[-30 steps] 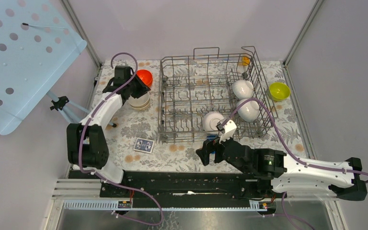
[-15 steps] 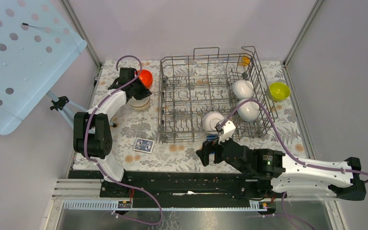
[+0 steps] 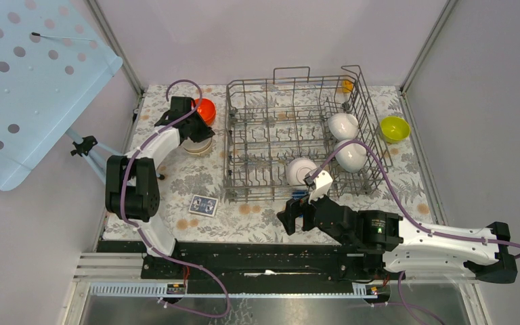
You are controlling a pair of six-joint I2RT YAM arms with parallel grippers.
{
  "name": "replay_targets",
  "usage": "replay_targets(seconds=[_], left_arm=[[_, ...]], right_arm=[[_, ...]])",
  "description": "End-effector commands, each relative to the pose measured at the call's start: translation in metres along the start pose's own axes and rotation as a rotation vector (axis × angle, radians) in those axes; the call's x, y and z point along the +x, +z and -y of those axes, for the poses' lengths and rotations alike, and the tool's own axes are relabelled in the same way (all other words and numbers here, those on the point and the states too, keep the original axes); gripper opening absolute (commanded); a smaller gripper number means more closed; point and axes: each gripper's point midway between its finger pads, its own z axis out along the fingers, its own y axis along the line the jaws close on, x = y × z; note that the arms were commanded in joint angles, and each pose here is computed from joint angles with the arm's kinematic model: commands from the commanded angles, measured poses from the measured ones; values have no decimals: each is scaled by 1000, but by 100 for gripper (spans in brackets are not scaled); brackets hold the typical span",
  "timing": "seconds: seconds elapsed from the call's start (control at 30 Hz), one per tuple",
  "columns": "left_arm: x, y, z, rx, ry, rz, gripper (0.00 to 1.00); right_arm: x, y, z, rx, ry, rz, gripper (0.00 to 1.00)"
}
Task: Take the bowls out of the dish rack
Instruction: Adjust the dish rack at the center of the board.
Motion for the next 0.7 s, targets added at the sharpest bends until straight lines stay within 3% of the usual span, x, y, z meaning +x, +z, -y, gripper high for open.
replay_targets(seconds=[0.0,0.4,0.67], left_arm=[[-14,3,8,27,30,45,16],[-16,-6,17,62,25,48,18],[-47,-82,70,207,35,176,52]], right_arm=[[-6,0,0,-1,19,29,100],[-8,-3,2,2,28,36,100],[-17,-7,3,7,23,55,100]])
